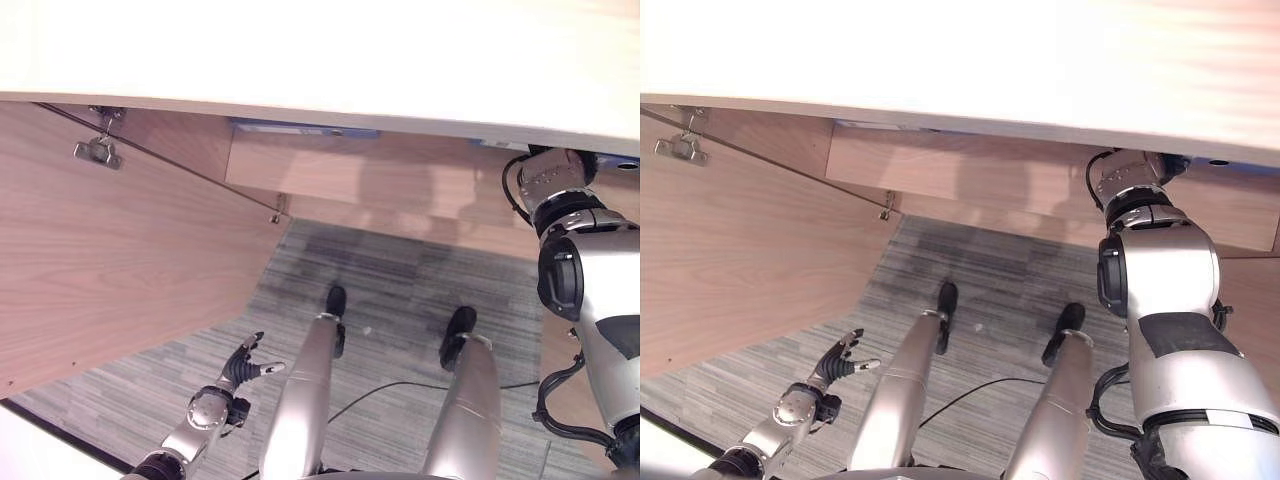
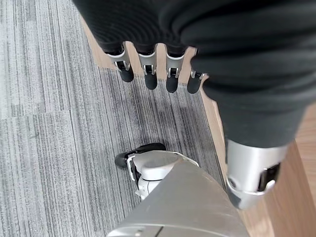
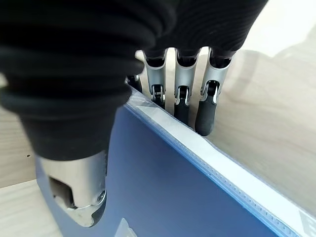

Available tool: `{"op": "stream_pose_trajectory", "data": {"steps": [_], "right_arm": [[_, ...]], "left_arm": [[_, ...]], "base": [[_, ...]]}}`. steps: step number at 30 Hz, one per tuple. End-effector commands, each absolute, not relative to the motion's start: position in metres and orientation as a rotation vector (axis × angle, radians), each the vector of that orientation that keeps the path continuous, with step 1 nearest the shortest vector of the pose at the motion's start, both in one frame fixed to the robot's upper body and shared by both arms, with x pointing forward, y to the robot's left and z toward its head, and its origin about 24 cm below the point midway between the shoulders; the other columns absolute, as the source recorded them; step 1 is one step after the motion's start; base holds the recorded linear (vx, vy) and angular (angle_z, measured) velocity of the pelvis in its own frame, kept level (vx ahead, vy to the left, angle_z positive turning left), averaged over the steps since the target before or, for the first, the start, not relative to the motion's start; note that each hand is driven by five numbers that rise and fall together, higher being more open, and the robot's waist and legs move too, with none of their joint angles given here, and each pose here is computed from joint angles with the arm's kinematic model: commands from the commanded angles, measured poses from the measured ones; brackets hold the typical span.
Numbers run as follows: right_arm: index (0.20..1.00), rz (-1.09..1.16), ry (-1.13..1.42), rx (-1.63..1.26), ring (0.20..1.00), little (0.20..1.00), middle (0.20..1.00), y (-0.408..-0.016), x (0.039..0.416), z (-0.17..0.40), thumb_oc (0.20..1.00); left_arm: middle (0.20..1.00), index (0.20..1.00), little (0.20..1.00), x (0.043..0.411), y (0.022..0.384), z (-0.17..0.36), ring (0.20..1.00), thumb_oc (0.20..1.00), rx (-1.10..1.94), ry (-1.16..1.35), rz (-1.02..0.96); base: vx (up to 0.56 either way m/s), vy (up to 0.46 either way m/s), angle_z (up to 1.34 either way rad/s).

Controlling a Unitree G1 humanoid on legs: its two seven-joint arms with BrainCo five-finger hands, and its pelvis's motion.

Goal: Put the empty folder in the office cabinet

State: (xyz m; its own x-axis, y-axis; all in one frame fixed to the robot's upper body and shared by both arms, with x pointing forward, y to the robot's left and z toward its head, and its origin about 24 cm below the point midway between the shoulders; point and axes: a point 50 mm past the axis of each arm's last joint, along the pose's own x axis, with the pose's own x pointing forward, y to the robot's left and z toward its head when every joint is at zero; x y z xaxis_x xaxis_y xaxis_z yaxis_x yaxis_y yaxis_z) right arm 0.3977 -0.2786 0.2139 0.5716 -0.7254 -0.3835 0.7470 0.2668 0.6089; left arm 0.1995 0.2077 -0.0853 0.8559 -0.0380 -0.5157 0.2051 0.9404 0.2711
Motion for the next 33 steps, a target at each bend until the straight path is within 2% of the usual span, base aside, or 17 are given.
{"op": "stream_pose_trajectory", "data": {"steps": [1, 4, 12, 18, 24, 28, 29, 33], "right_arm": [[1.000, -0.960, 0.029, 0.817, 1.000, 1.000, 1.000, -0.258, 0.404, 0.211, 1.000], [1.000, -0.938, 0.090, 0.788, 1.000, 1.000, 1.000, -0.238, 0.407, 0.187, 1.000], [1.000, -0.953, 0.110, 0.788, 1.000, 1.000, 1.000, -0.244, 0.404, 0.173, 1.000], [1.000, -0.839, -0.033, 0.738, 1.000, 1.000, 1.000, -0.236, 0.412, 0.211, 1.000], [1.000, -0.738, -0.270, 0.632, 1.000, 1.000, 1.000, -0.247, 0.410, 0.279, 1.000], [1.000, -0.668, -0.428, 0.602, 1.000, 1.000, 1.000, -0.246, 0.404, 0.318, 1.000], [1.000, -0.642, -0.516, 0.600, 1.000, 1.000, 1.000, -0.252, 0.396, 0.342, 1.000], [1.000, -0.643, -0.621, 0.581, 1.000, 1.000, 1.000, -0.268, 0.382, 0.374, 1.000]], "left_arm": [[1.000, 1.000, 1.000, 0.217, 0.219, -0.075, 1.000, 1.000, 0.354, 0.480, -0.066], [1.000, 1.000, 1.000, 0.219, 0.219, -0.077, 1.000, 1.000, 0.323, 0.494, -0.026], [1.000, 1.000, 1.000, 0.217, 0.223, -0.080, 1.000, 1.000, 0.291, 0.515, 0.009], [1.000, 1.000, 1.000, 0.213, 0.231, -0.080, 1.000, 1.000, 0.289, 0.530, 0.011], [1.000, 1.000, 1.000, 0.208, 0.239, -0.081, 1.000, 1.000, 0.256, 0.549, 0.033], [1.000, 1.000, 1.000, 0.202, 0.240, -0.079, 1.000, 1.000, 0.249, 0.547, 0.006], [1.000, 1.000, 1.000, 0.198, 0.242, -0.080, 1.000, 1.000, 0.258, 0.559, -0.017], [1.000, 1.000, 1.000, 0.193, 0.241, -0.081, 1.000, 1.000, 0.266, 0.569, -0.060]], "base": [[-0.03, -0.035, -0.08], [-0.03, -0.040, -0.04], [-0.01, -0.028, 0.00], [-0.01, -0.010, 0.00], [-0.01, -0.020, 0.02], [0.00, 0.000, 0.00], [0.00, 0.000, 0.00], [0.00, -0.008, 0.04]]}}
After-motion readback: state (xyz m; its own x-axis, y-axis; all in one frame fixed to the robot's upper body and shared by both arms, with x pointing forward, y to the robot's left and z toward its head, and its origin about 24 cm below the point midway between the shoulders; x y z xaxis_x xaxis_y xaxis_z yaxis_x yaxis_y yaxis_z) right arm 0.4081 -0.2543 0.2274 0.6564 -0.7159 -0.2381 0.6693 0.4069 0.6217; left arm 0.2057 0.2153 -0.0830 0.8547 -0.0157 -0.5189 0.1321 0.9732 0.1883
